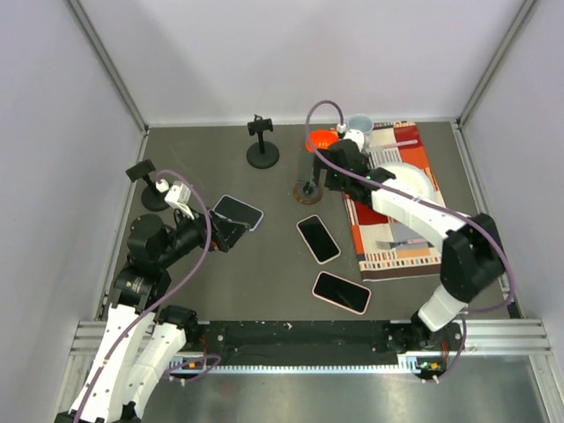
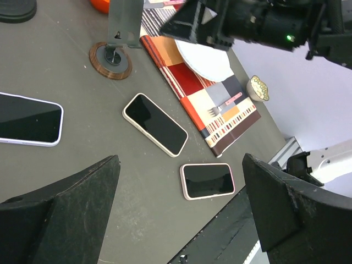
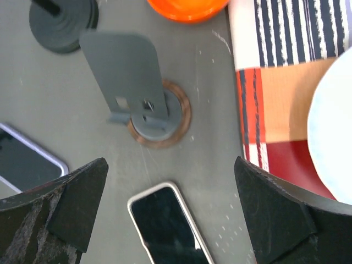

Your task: Place the phone on the phone stand

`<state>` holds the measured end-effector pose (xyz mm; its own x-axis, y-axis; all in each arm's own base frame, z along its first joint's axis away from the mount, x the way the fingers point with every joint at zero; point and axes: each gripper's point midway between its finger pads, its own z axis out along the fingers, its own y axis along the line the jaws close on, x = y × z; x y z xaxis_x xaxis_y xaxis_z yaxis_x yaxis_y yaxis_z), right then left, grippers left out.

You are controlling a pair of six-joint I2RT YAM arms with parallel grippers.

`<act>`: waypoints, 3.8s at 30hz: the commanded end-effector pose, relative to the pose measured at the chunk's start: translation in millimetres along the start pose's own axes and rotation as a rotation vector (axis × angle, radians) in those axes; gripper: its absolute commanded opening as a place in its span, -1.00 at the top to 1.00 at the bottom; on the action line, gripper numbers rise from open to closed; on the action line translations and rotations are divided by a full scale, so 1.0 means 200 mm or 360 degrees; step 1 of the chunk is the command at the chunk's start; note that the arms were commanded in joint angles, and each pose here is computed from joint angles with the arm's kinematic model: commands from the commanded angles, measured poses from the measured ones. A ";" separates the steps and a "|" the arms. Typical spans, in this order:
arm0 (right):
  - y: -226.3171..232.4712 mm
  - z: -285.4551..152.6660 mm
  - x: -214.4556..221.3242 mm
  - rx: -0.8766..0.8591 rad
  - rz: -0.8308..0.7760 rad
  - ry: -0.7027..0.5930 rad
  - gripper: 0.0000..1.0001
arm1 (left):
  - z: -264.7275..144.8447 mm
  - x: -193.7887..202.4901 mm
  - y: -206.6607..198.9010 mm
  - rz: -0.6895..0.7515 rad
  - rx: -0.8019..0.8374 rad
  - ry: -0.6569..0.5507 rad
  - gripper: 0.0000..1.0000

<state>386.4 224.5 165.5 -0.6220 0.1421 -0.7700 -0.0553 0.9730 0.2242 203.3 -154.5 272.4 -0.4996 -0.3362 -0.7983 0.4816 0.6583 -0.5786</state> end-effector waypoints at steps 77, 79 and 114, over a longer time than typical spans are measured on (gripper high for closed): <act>0.12 -0.13 0.65 -0.0317 -0.0745 0.0659 -0.98 | -0.04 0.06 -0.06 -0.0026 0.0071 0.0071 -0.96; 0.14 -0.09 0.69 -0.0335 -0.0757 0.0720 -0.98 | -0.05 0.06 -0.07 -0.0021 0.0073 0.0067 -0.96; 0.06 0.09 0.91 0.0019 -0.0772 0.0956 -0.71 | -0.04 0.10 -0.03 -0.0033 0.0045 0.0095 -0.95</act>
<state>290.2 269.0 21.8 -0.8278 -0.4427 -0.3447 -0.4584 0.8879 -0.0394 184.5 -158.5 255.6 -0.5701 -0.3136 -0.7594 0.4640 0.6399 -0.6126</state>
